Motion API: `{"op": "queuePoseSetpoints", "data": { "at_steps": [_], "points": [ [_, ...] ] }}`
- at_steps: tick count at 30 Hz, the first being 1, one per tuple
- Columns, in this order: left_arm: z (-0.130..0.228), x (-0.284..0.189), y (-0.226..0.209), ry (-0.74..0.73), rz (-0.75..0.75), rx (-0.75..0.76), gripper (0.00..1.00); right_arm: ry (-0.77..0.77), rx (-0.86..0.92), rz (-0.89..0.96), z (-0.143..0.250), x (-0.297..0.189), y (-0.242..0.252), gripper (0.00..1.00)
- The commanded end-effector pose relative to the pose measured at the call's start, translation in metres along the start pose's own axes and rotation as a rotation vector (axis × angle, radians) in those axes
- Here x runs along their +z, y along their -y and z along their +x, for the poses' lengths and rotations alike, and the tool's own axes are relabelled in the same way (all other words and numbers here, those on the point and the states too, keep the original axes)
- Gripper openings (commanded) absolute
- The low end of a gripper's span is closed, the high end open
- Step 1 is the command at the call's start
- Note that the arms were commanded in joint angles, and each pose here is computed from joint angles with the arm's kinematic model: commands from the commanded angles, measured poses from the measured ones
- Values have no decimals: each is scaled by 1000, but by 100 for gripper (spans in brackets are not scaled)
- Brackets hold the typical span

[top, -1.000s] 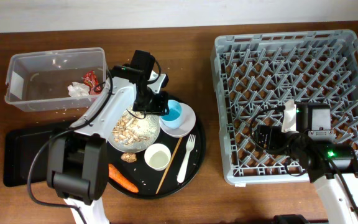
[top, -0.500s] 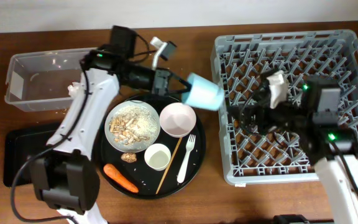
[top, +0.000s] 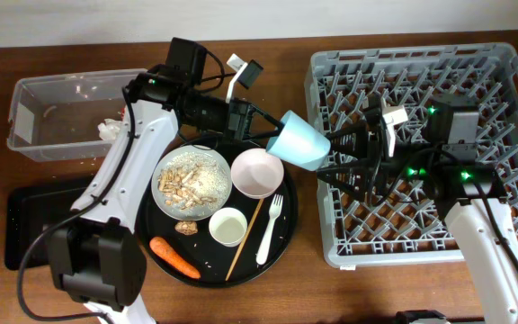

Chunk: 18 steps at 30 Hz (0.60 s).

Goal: Sort waste into correct bins and load items into the dishwasher rack
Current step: 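Hand the blue cup to the right gripper and place it in the rack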

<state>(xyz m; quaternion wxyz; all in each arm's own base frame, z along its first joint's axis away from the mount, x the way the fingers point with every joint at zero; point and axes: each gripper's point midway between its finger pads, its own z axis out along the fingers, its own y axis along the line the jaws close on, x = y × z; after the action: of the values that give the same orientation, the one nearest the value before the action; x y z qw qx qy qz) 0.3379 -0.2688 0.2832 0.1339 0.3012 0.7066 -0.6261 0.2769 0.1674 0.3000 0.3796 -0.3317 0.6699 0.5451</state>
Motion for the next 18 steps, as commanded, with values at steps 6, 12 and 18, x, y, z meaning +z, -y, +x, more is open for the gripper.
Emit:
{"op": "queuePoseSetpoints", "data": {
  "at_steps": [6,12,18],
  "points": [
    [1,15,13,-29,15,18,0,-25,15,105,2,-1,14,86],
    [2,17,9,-39,-12,24,18,-25,15,106,2,-1,14,59],
    [61,-109,-136,-181,-1108,-318,47,-216,326,784,42,-65,85,48]
  ]
}}
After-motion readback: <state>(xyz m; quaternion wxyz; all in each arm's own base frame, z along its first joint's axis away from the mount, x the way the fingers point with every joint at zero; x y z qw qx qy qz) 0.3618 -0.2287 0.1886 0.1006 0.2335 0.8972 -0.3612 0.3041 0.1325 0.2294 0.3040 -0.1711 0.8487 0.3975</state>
